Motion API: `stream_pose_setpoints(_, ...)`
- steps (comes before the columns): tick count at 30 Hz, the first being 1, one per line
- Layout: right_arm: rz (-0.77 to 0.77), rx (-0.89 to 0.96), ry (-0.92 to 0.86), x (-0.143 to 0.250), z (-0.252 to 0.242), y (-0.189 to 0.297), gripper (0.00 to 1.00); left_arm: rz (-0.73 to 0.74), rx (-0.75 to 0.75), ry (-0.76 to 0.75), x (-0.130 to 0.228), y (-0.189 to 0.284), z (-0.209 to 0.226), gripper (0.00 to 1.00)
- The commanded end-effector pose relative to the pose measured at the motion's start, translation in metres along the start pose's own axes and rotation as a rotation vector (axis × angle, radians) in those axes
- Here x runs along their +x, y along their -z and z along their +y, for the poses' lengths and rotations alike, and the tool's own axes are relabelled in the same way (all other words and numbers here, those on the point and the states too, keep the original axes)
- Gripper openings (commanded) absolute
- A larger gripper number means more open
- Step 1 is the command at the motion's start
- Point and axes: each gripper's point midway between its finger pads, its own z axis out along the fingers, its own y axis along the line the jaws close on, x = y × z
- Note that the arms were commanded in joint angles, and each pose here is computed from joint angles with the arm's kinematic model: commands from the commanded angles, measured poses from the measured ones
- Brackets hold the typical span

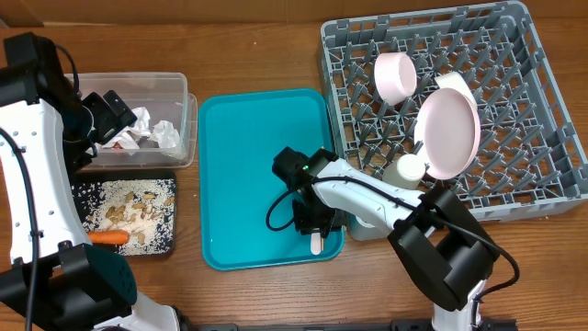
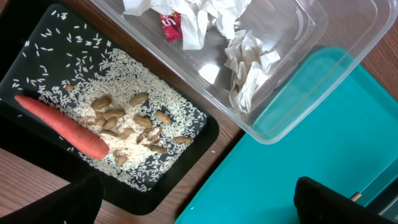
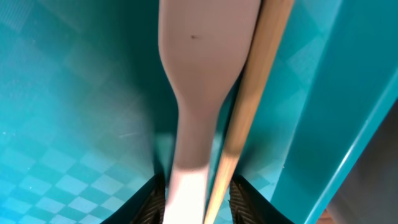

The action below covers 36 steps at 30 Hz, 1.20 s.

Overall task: Sort waste into correct bins and load items into the dishwasher
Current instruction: 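Lower the right gripper and close it on the white fork handle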

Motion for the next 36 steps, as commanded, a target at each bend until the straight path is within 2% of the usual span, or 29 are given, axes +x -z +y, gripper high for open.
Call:
stream_pose_setpoints(1, -0.036, 0.034, -0.006, -0.012, -0.001, 0.003, 0.34, 0.009, 0.008, 0.012, 0.003, 0.0, -0.002, 1.0)
stream_pose_setpoints(12, -0.151, 0.067, -0.054, -0.038, 0.001, 0.026, 0.36, 0.009, 0.008, 0.013, 0.003, 0.0, -0.001, 1.0)
stream_pose_setpoints(18, -0.126, 0.072, -0.046, -0.033, 0.0, 0.028, 0.37, 0.009, 0.008, 0.012, 0.003, 0.0, -0.002, 1.0)
stream_pose_setpoints(26, -0.113, -0.016, -0.021, -0.028, 0.023, 0.023, 0.39, 0.009, 0.008, 0.012, 0.003, 0.0, -0.002, 1.0)
stream_pose_setpoints(36, -0.129, -0.008, -0.035, -0.03, 0.023, 0.022, 0.39, 0.009, 0.008, 0.012, 0.003, 0.0, -0.002, 1.0)
